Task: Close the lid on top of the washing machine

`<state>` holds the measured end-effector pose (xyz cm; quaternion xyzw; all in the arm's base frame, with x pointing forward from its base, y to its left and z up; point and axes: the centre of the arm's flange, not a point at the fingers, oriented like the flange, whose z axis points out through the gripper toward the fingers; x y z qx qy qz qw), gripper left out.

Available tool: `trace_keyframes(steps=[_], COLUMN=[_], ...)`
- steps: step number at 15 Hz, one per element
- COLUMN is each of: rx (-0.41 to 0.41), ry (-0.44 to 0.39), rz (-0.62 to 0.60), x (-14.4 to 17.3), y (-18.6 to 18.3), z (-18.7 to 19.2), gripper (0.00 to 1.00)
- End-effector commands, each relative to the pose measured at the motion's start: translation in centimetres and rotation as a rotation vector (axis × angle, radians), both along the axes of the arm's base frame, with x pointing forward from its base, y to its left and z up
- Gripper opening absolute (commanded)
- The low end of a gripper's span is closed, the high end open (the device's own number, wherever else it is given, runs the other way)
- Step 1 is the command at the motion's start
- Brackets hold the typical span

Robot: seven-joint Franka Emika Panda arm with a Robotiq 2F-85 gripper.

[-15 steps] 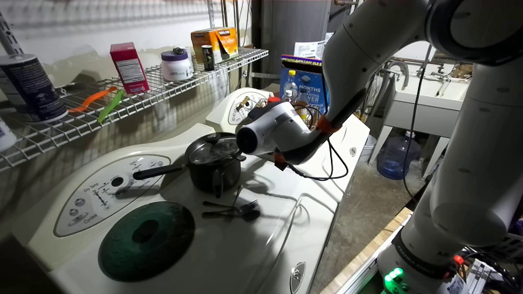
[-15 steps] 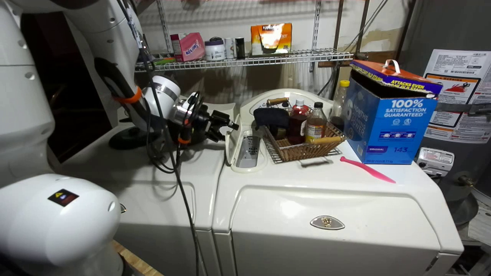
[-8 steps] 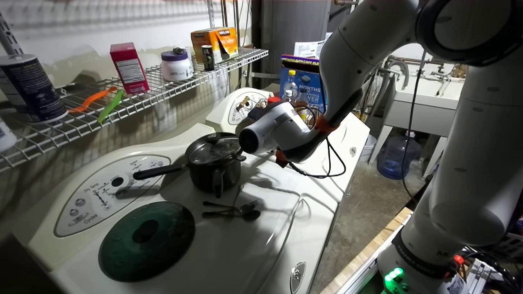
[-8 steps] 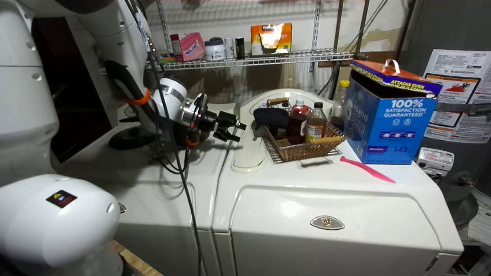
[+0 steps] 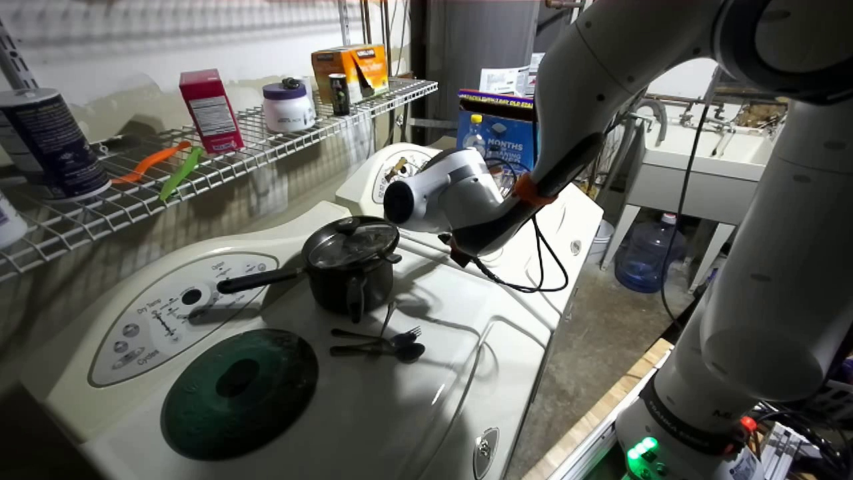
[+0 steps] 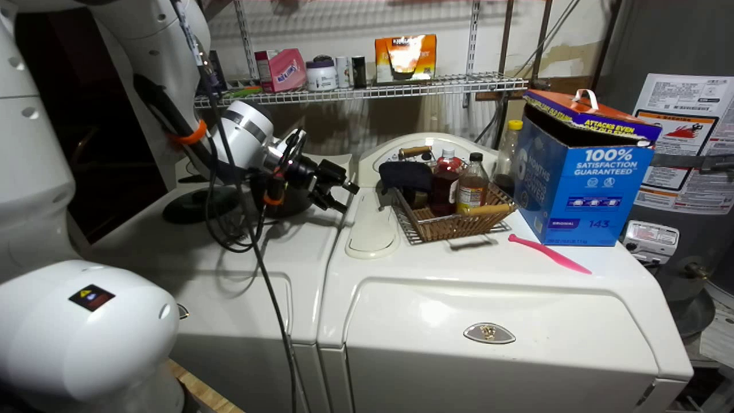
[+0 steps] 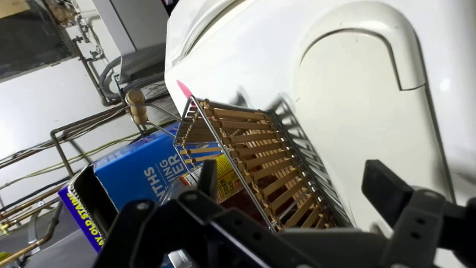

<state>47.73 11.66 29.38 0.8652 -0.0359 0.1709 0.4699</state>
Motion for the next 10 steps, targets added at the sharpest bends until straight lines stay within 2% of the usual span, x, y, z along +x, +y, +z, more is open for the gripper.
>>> trace_keyframes(steps=[1, 5, 10], rx=[0.064, 0.133, 0.297], ry=[0.101, 0.205, 0.350], rz=[0.012, 0.071, 0.153], x=[-1.6, -2.7, -4.9], y=[-0.1, 1.3, 2.9], z=[3.7, 6.3, 9.7], gripper=[1.00, 1.00, 1.00])
